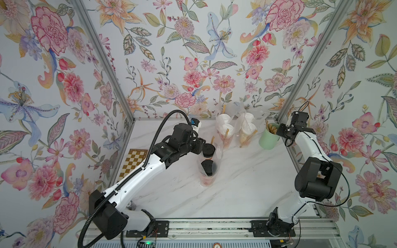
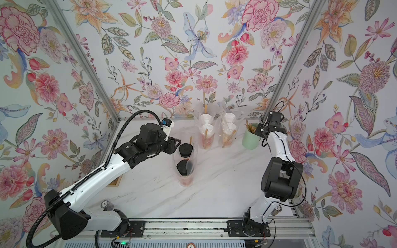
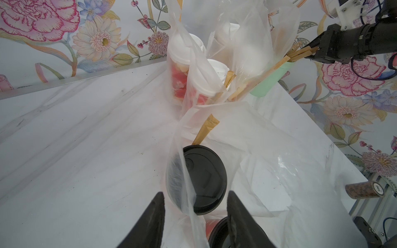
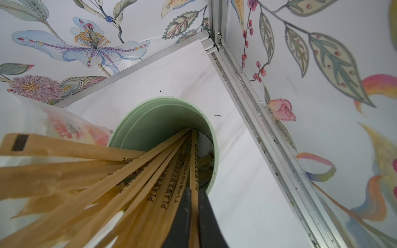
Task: Pack milk tea into plastic carrier bags
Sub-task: Pick up the straw from the container.
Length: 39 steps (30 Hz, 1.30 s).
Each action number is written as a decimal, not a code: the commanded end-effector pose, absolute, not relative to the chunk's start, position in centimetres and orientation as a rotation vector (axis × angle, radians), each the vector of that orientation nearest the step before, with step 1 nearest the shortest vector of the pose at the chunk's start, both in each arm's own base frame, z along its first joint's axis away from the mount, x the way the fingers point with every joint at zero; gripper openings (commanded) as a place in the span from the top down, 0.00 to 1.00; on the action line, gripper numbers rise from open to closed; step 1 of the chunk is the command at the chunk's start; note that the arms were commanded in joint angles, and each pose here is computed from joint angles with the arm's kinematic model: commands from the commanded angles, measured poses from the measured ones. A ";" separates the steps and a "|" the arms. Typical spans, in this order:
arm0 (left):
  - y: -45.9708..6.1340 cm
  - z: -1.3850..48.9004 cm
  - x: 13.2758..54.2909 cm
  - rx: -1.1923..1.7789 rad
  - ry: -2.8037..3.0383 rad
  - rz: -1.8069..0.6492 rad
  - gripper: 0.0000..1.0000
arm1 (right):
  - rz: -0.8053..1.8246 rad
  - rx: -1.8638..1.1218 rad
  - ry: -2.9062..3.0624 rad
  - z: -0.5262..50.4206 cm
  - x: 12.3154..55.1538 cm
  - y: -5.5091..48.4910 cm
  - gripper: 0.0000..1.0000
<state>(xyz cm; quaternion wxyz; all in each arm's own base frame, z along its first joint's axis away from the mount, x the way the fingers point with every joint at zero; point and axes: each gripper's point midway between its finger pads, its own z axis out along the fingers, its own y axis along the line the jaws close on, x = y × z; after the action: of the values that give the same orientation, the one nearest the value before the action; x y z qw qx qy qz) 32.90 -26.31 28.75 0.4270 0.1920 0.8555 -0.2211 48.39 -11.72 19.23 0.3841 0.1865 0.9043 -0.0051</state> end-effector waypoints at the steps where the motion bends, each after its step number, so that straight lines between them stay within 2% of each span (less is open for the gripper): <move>1: -26.9 29.1 32.7 0.494 2.127 -0.580 0.51 | -0.054 0.453 2.252 21.6 48.5 -11.7 0.95; 12: -26.7 29.9 32.6 0.492 2.123 -0.571 0.51 | -0.116 0.455 2.129 28.3 45.8 -11.0 0.99; 24: -25.6 30.6 31.9 0.477 2.139 -0.540 0.46 | -0.118 0.436 1.990 37.1 40.5 -9.0 1.00; 30: -24.9 30.5 31.1 0.469 2.166 -0.506 0.44 | -0.006 0.319 1.946 40.8 37.8 -4.6 1.00; 39: -24.6 29.9 29.3 0.467 2.232 -0.420 0.40 | 0.312 -0.004 1.904 45.4 33.5 5.7 1.00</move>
<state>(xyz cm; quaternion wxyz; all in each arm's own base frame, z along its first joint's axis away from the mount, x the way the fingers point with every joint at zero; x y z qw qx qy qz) 30.07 -25.56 28.91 0.3980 0.1997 0.8766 -0.1825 35.27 2.62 44.46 0.5786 0.0412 0.8107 0.0792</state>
